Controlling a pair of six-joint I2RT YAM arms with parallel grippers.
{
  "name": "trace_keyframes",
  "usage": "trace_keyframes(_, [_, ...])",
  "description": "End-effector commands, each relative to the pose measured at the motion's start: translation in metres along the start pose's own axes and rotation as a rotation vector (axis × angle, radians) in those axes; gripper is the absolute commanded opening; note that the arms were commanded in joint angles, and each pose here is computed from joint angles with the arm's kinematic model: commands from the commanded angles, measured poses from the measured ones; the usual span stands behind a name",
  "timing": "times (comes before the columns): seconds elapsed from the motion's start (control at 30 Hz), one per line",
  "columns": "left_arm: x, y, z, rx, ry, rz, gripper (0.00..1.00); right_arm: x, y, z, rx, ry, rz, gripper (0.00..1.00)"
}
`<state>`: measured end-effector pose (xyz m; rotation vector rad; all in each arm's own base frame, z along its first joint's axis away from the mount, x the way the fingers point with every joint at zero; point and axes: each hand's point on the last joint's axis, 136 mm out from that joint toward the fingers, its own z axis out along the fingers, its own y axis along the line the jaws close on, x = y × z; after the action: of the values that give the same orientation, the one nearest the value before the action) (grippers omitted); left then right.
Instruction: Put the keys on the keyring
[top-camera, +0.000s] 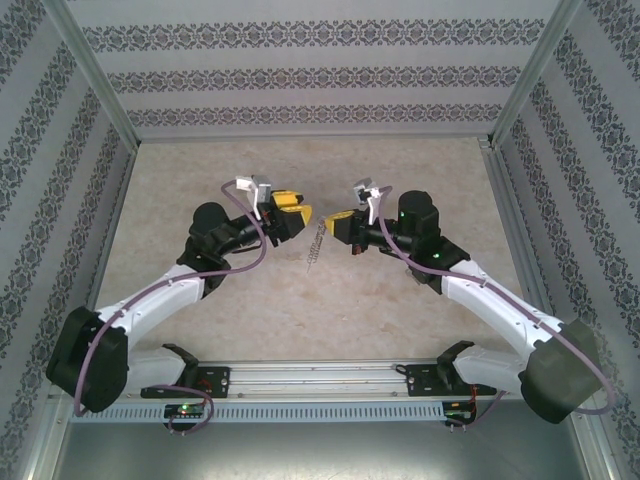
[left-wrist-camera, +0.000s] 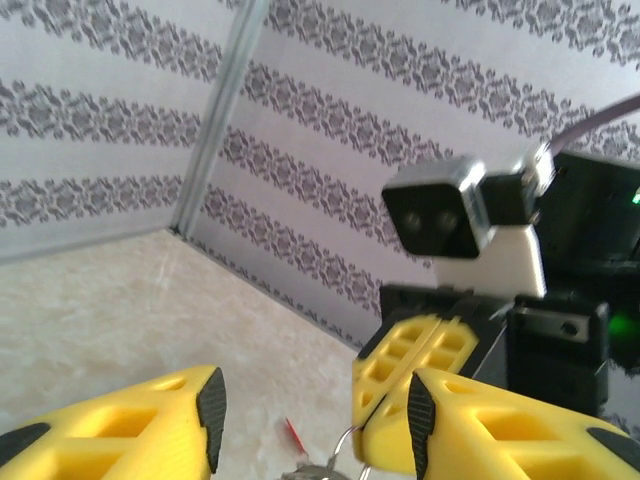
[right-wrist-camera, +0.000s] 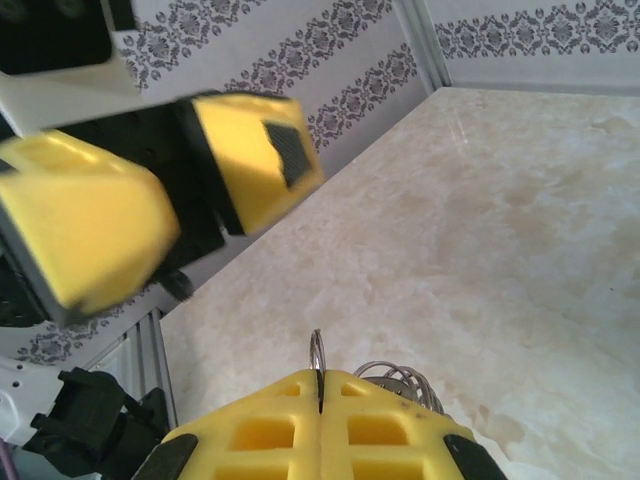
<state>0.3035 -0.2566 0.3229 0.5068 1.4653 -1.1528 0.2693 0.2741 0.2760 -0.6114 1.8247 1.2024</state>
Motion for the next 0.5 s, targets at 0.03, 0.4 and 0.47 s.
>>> trace_keyframes(0.03, [-0.013, -0.001, -0.005, -0.057, -0.025, -0.025, 0.56, -0.017, 0.002, -0.011, 0.011, -0.077, -0.038, 0.00])
trace_keyframes(0.4, [-0.023, -0.008, 0.000, -0.013, -0.034, -0.087, 0.58, -0.059, 0.027, -0.031, -0.014, -0.237, -0.150, 0.00])
trace_keyframes(0.47, [-0.028, -0.011, 0.004, 0.004, -0.044, -0.098, 0.58, -0.069, 0.036, -0.035, -0.029, -0.260, -0.177, 0.00])
